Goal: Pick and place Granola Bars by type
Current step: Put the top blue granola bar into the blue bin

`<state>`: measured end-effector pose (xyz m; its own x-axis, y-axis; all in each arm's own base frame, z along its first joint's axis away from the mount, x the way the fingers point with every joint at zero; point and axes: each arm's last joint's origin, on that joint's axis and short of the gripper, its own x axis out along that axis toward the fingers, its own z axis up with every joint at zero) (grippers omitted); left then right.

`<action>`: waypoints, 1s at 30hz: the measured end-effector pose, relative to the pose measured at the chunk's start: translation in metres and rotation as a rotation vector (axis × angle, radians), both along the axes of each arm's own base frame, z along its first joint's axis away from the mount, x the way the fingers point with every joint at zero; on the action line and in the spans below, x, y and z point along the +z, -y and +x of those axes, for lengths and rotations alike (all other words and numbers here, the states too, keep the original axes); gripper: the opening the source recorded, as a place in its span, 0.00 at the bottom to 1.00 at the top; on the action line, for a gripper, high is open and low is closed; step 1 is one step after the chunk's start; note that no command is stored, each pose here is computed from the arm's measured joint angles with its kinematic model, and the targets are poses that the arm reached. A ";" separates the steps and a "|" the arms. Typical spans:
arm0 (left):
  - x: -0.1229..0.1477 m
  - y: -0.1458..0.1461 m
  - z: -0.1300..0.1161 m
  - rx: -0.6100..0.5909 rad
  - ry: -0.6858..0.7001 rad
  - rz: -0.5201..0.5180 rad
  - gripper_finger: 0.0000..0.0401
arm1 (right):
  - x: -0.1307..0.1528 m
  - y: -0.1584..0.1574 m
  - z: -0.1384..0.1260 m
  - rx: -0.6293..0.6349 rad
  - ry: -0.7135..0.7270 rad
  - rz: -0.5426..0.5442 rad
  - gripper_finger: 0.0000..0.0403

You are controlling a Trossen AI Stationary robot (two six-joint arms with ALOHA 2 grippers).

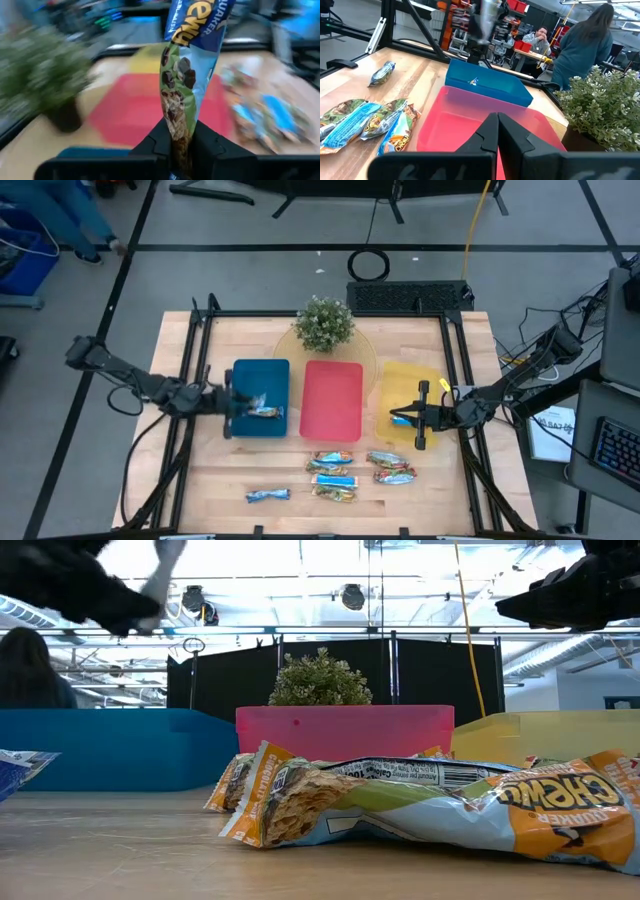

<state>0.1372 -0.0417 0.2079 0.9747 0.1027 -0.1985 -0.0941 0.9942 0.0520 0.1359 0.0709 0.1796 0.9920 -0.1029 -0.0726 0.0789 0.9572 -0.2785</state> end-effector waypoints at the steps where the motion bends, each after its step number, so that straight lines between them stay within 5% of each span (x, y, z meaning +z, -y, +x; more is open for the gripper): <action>1: 0.002 -0.003 0.002 0.041 0.002 -0.022 0.09 | 0.000 0.000 0.000 0.000 0.000 0.000 0.00; 7: 0.019 -0.013 0.021 0.127 -0.178 -0.011 0.08 | 0.001 0.000 0.000 0.000 0.005 0.004 0.00; 17: 0.003 -0.022 0.060 0.211 -0.810 -0.020 0.09 | 0.001 0.000 0.000 0.000 0.006 0.004 0.00; 30: -0.034 -0.024 0.070 0.245 -1.127 -0.048 0.14 | -0.001 0.000 0.000 0.000 -0.012 -0.008 0.00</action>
